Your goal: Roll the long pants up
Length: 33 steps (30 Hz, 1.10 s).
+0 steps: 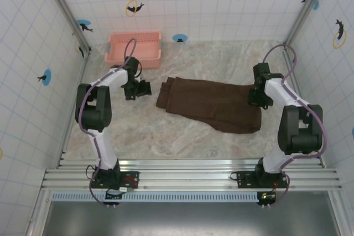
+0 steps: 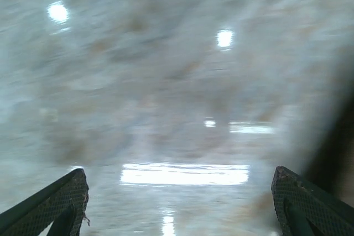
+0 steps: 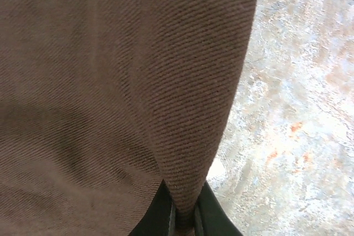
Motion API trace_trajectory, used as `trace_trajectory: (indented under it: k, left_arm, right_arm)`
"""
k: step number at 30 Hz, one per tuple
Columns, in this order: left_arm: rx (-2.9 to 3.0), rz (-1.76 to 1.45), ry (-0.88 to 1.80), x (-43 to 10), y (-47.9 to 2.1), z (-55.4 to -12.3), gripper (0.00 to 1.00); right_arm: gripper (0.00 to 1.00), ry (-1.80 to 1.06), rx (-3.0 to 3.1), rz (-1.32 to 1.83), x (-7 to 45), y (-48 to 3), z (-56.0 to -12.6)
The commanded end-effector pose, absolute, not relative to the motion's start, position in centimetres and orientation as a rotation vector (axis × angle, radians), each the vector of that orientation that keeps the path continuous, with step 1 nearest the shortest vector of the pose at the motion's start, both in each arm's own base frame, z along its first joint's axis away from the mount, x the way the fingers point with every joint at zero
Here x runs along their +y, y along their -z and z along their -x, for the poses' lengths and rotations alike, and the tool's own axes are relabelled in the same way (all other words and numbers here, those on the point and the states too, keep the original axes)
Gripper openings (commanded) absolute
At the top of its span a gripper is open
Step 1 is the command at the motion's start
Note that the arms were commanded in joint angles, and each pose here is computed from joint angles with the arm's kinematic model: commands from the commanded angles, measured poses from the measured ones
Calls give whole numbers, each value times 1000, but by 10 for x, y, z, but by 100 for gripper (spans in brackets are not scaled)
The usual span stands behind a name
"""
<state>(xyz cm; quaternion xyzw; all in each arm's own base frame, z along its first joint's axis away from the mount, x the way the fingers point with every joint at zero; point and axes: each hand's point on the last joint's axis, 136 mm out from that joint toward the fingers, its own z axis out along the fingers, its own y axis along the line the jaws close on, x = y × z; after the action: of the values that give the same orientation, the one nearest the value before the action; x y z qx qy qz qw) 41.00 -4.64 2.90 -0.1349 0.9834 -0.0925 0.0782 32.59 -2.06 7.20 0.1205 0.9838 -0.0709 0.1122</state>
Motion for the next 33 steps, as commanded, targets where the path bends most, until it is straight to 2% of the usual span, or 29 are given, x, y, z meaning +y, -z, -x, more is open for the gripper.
trace_trajectory:
  k: [1, 6, 12, 21, 22, 24, 26, 27, 33]
  left_arm:
    - [2851, 443, 183, -13, -47, -420, 88]
    - [2807, 435, 284, -25, -65, -429, 89]
    - [2753, 337, 437, -77, -94, -439, 89]
    - [2714, 360, 617, -120, -109, -442, 88]
    - [2710, 351, 623, -126, -112, -442, 88]
    - [2700, 364, 634, -135, -118, -441, 88]
    - [2695, 401, 653, -142, -122, -437, 88]
    - [2698, 436, 654, -145, -122, -433, 88]
    - [2664, 678, 743, -158, -104, -405, 89]
  right_arm:
    - [0, 260, 2877, -327, -25, -85, -318]
    - [0, 271, 2881, -321, -27, -84, -315]
    - [0, 249, 2878, -337, -25, -81, -321]
    - [2, 212, 2908, -351, -18, -64, -316]
    - [17, 229, 2913, -354, -21, -62, -314]
    - [64, 300, 2896, -373, -30, -64, -307]
    - [94, 340, 2855, -401, -38, -73, -306]
    - [99, 333, 2833, -415, -41, -80, -307]
    - [99, 316, 2754, -408, -46, -120, -328]
